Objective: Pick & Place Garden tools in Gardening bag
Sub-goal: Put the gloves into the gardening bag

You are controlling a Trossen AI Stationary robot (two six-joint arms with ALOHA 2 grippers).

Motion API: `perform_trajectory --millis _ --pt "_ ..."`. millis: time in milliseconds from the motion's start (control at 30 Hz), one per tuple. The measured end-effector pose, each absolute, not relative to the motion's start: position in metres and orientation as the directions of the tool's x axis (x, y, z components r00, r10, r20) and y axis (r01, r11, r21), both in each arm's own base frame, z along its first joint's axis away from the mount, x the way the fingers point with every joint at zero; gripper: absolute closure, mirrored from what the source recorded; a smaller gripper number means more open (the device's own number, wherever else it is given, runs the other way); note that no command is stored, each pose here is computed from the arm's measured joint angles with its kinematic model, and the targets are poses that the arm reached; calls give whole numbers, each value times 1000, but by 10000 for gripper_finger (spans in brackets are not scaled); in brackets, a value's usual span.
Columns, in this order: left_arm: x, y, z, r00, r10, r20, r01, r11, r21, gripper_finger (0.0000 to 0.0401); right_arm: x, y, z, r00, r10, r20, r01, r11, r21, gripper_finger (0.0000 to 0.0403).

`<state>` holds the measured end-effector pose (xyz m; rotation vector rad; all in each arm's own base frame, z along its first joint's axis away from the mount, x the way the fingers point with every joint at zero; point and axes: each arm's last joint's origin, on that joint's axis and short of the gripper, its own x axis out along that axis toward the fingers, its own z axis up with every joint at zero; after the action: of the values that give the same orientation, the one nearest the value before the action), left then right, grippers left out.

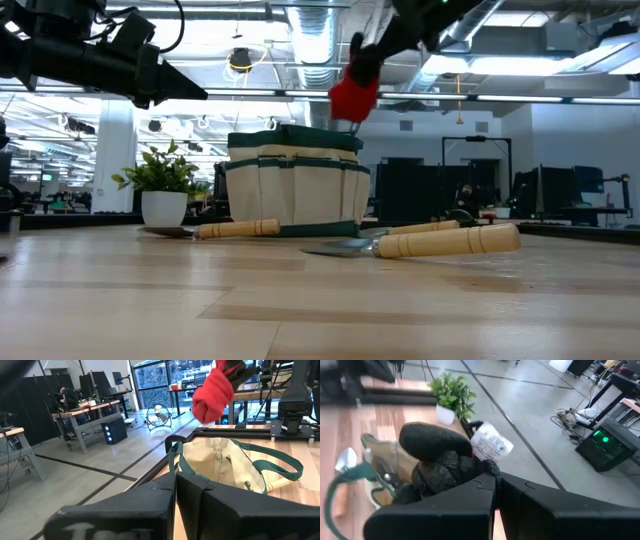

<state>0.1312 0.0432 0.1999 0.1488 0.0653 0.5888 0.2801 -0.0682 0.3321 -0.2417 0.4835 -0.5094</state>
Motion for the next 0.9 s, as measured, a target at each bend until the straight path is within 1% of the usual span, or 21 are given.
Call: perform_trajectory --millis 133,333,633,767,900 --pt "131 43 200 830 558 -19 -548 821 158 399 296 -71 319 765 -511 -392 387 851 -355 403" --pt "131 43 200 830 557 -19 -548 821 158 399 312 -74 308 806 -453 -382 338 881 -331 403" --pt "131 43 200 830 558 -19 -548 821 158 399 320 -73 302 837 -385 -390 287 914 -286 403" --pt "131 43 200 830 557 -19 -548 821 158 399 322 -74 297 828 -383 -411 281 916 -287 403" --pt "131 43 200 830 558 -19 -548 821 158 399 328 -79 284 815 -358 -456 267 930 -253 403"
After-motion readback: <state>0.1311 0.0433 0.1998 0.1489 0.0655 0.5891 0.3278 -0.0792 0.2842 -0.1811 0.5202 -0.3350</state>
